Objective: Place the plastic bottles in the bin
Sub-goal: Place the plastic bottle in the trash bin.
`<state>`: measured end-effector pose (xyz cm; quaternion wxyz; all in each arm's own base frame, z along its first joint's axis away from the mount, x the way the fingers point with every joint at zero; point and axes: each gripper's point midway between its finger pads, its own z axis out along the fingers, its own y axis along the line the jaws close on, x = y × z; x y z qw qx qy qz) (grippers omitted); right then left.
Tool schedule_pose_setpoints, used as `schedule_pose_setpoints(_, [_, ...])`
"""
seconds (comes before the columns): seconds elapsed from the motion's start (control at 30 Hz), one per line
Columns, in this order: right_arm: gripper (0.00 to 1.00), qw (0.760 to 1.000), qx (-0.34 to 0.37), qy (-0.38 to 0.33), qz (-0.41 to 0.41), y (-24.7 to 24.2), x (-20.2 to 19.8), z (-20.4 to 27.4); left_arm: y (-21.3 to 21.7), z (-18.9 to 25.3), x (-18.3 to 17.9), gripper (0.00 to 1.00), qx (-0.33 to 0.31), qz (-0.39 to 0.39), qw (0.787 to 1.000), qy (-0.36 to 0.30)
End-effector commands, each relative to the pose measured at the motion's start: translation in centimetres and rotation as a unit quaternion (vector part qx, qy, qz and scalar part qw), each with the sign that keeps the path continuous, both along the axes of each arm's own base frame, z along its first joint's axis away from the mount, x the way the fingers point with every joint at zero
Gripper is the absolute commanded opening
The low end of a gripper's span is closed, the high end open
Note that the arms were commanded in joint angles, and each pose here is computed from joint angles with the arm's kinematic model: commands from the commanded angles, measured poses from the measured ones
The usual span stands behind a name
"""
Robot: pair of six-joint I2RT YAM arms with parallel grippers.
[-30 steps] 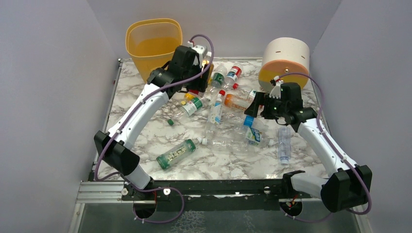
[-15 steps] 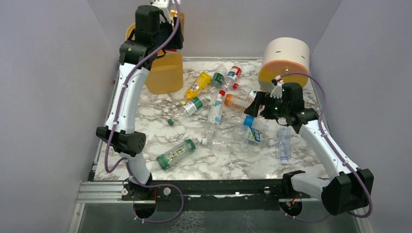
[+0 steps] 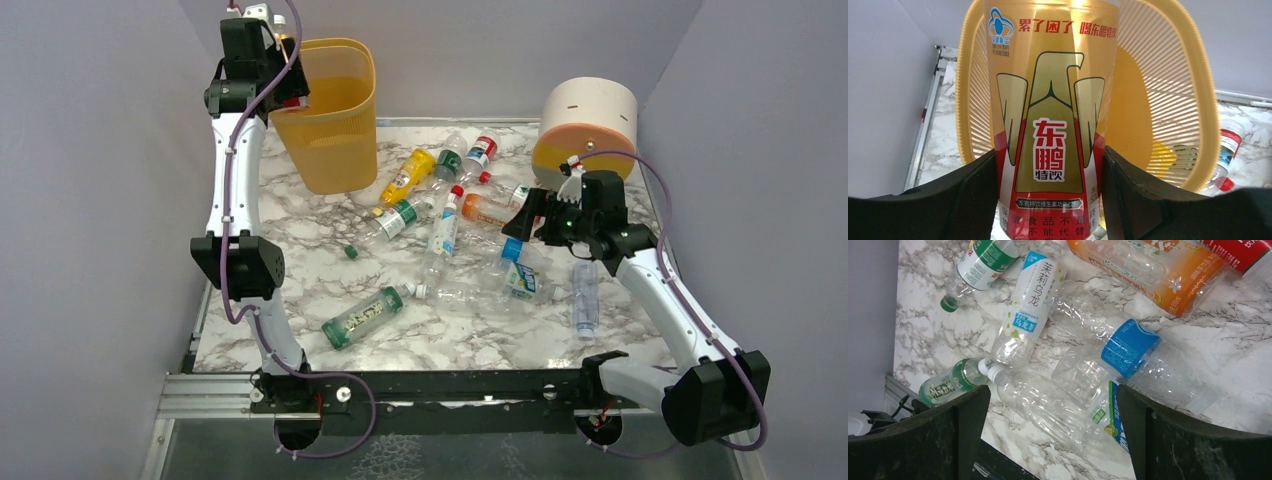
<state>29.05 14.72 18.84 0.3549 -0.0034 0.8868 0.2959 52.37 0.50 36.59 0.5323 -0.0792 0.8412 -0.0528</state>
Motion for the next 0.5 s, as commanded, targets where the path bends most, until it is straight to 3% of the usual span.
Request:
schedule_pose_setpoints(0.0, [1.00, 1.000, 0.011, -0.009, 0.012, 0.4, -0.5, 0.8, 0.7, -0.7, 1.3, 0.41, -0.012, 0.001, 1.000, -0.007])
schedule_pose_setpoints(0.13, [1.00, 1.000, 0.009, -0.009, 0.013, 0.4, -0.5, 0.8, 1.2, -1.9, 1.7, 0.41, -0.012, 0.009, 1.000, 0.007])
schedule_pose_setpoints(0.2, [1.00, 1.000, 0.010, -0.008, 0.014, 0.5, -0.5, 0.7, 1.3, -2.7, 1.8, 0.46, -0.014, 0.010, 1.000, 0.018])
schedule_pose_setpoints(0.33, [1.00, 1.000, 0.009, -0.009, 0.015, 0.5, -0.3, 0.7, 1.2, -3.5, 1.5, 0.70, -0.019, 0.010, 0.999, 0.030])
schedule_pose_setpoints(0.43, [1.00, 1.000, 0.008, -0.007, 0.015, 0.5, -0.2, 0.6, 1.1, -2.5, 1.1, 0.97, -0.020, 0.009, 1.000, 0.020])
schedule_pose_setpoints(0.47, [1.00, 1.000, 0.008, -0.008, 0.015, 0.5, -0.2, 0.6, 1.1, -1.8, 1.0, 0.99, -0.019, 0.008, 1.000, 0.013])
